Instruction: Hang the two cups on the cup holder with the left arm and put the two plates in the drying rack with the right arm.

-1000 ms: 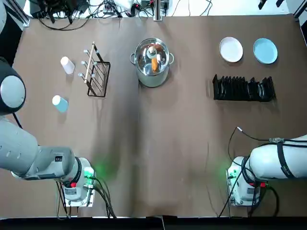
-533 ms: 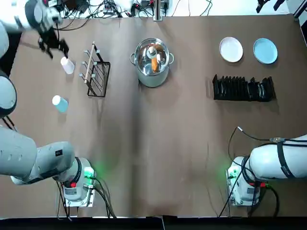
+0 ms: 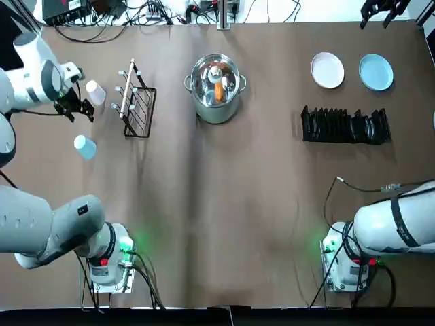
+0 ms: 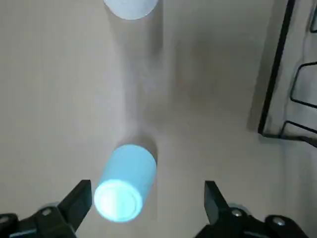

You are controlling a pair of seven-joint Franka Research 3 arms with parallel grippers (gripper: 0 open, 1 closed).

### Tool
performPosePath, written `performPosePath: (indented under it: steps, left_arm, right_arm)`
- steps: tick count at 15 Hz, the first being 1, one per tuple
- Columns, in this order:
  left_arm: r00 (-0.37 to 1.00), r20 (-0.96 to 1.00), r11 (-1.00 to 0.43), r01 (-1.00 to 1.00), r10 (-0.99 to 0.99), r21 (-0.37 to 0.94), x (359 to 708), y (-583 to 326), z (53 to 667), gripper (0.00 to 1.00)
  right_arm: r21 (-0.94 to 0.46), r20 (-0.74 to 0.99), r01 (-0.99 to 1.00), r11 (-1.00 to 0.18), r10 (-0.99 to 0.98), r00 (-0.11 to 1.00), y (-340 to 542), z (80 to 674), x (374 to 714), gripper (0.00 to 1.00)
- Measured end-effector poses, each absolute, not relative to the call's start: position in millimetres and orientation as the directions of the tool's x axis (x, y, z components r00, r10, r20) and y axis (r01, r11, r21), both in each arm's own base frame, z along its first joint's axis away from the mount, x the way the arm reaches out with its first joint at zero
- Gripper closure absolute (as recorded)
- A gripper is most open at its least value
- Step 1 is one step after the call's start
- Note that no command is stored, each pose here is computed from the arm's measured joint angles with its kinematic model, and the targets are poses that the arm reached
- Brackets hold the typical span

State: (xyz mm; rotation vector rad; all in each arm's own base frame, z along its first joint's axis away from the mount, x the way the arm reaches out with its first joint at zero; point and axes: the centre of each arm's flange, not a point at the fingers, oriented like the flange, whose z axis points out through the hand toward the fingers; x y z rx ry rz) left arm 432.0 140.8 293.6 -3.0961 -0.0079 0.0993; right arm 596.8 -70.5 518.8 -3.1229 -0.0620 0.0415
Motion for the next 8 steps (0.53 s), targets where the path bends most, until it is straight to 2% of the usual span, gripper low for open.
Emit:
performPosePath:
  steps: [4, 8]
  left_arm:
    - [0.999, -0.039, -0.999, 0.008, 0.010, -0.044, 425, 141, 277, 0.00]
    - [0.999, -0.046, -0.999, 0.009, 0.010, -0.034, 424, 145, 260, 0.00]
  right_arm:
    - [0.010, -0.006, -0.049, -0.999, -0.049, 0.999, -134, 441, 627, 0.00]
    - [0.151, 0.048, -0.054, -0.987, -0.047, 0.998, -195, 388, 641, 0.07]
